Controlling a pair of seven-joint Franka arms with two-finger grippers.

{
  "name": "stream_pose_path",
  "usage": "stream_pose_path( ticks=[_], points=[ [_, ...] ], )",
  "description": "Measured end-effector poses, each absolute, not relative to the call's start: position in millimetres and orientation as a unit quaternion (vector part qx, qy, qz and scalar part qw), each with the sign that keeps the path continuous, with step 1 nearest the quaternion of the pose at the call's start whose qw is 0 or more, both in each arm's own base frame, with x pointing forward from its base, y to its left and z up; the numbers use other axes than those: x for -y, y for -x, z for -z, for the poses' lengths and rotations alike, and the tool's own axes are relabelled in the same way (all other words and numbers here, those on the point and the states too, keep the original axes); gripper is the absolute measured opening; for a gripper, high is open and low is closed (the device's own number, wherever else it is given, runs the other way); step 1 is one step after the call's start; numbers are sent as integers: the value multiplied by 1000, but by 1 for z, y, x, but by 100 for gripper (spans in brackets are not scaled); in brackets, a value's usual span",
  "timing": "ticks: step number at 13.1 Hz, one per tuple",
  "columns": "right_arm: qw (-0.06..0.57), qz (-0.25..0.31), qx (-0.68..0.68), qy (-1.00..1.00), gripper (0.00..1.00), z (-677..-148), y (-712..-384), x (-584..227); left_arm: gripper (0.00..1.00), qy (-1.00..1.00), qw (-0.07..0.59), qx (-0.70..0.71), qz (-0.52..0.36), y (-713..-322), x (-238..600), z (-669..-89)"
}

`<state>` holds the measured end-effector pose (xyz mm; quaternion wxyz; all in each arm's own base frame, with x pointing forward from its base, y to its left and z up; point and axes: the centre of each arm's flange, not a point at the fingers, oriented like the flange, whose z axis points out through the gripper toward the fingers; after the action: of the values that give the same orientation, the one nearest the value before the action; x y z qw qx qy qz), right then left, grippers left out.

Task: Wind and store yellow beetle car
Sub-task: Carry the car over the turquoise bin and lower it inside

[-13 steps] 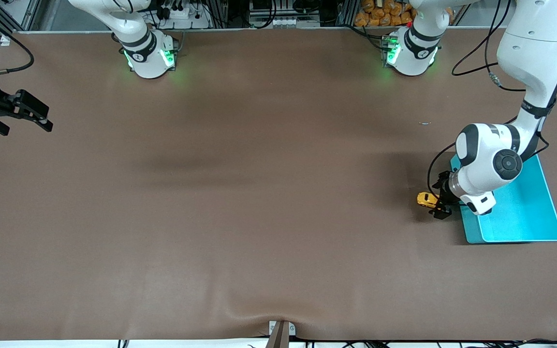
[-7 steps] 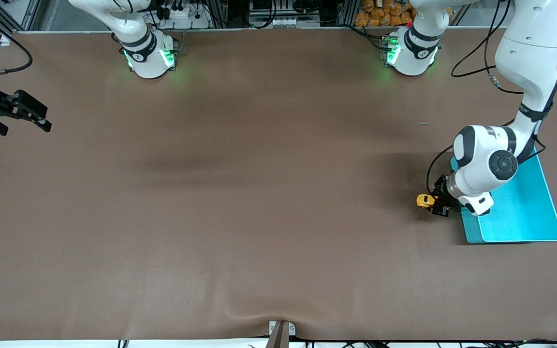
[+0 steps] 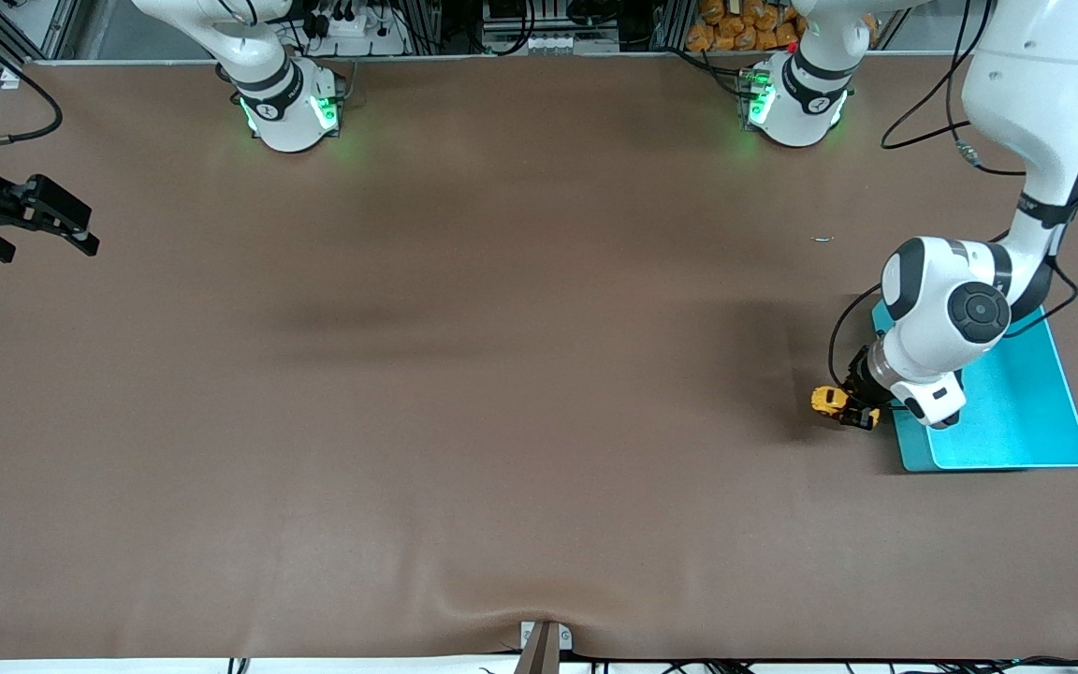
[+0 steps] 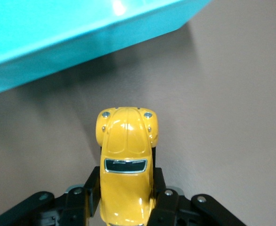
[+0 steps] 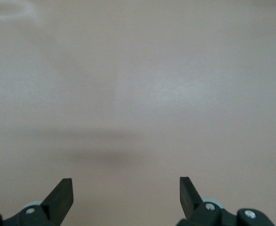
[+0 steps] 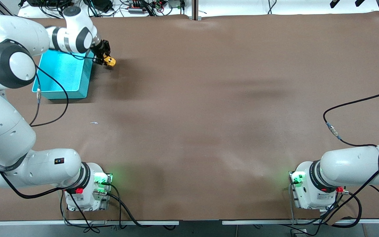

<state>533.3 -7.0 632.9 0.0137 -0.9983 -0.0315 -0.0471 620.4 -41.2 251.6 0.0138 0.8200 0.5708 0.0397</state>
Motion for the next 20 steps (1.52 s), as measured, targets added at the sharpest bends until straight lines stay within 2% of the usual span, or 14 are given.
stream_pose_path(
  ticks=[3, 6, 14, 20],
  points=[
    [14, 47, 31, 998, 100, -633, -533, 8, 47, -849, 0, -526, -56, -634, 48, -308],
    [14, 47, 30, 998, 100, -632, -533, 8, 47, -884, -14, -463, -58, -634, 38, -336],
    [14, 46, 30, 998, 100, -631, -533, 8, 47, -931, -40, -361, -42, -628, -15, -353],
    [14, 45, 27, 999, 100, -631, -533, 11, 47, -963, -59, -261, 3, -614, -76, -349]
  ],
)
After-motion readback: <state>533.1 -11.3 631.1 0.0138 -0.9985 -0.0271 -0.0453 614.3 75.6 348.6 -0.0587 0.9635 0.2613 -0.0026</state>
